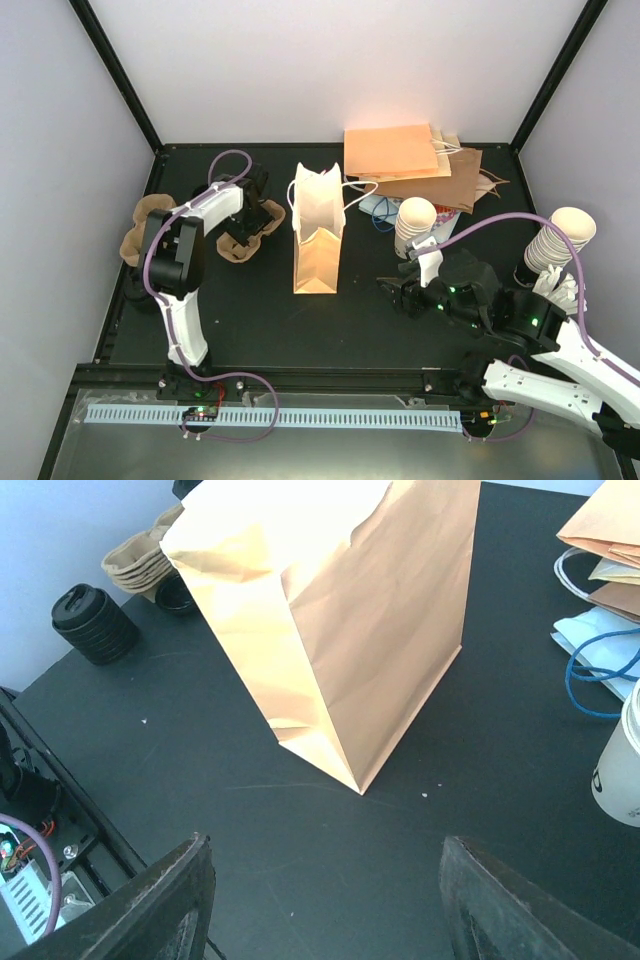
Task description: Pack the takeout coffee
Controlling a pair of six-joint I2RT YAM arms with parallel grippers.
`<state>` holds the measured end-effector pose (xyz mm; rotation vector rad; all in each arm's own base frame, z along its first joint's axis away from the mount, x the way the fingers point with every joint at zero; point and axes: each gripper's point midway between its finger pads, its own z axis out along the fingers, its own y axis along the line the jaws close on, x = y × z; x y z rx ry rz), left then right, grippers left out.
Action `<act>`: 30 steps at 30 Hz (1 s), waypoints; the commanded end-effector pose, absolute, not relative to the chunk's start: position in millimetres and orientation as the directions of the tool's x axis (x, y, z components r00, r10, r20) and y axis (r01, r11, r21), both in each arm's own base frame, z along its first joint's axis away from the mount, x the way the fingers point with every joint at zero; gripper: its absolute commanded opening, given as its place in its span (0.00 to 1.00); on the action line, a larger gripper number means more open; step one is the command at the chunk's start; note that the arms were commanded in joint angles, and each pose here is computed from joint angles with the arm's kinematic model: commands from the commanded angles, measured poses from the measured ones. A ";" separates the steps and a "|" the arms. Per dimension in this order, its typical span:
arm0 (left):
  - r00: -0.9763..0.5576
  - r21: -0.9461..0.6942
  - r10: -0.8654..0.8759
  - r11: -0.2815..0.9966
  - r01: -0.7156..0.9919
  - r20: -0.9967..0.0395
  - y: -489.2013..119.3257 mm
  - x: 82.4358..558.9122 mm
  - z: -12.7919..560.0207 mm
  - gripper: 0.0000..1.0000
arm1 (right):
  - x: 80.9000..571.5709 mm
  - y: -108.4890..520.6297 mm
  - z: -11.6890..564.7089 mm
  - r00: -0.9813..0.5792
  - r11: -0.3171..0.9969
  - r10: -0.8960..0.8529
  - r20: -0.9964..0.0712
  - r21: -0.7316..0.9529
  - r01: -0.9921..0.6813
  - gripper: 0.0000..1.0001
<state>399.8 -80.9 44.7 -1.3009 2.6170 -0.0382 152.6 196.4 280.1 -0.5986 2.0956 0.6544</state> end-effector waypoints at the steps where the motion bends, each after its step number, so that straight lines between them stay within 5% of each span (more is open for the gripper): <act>1: -0.551 -0.123 -0.814 0.576 -0.808 -0.184 -82.5 404.5 48.8 0.63 | 154.8 192.8 295.2 -0.515 0.755 -0.149 -0.844 0.239 -0.610 0.64; 8: -0.574 -0.131 -0.801 0.595 -0.793 -0.167 -83.9 401.9 52.3 0.48 | 154.7 192.9 295.4 -0.516 0.755 -0.149 -0.844 0.240 -0.611 0.64; 21: -0.537 -0.234 -0.802 0.592 -0.771 -0.261 -64.3 348.6 116.4 0.44 | 153.4 196.2 294.7 -0.517 0.743 -0.145 -0.844 0.252 -0.620 0.64; 30: -0.598 -0.288 -0.759 0.652 -0.702 -0.258 -70.7 348.3 118.2 0.59 | 151.0 202.2 294.0 -0.516 0.722 -0.149 -0.843 0.264 -0.639 0.64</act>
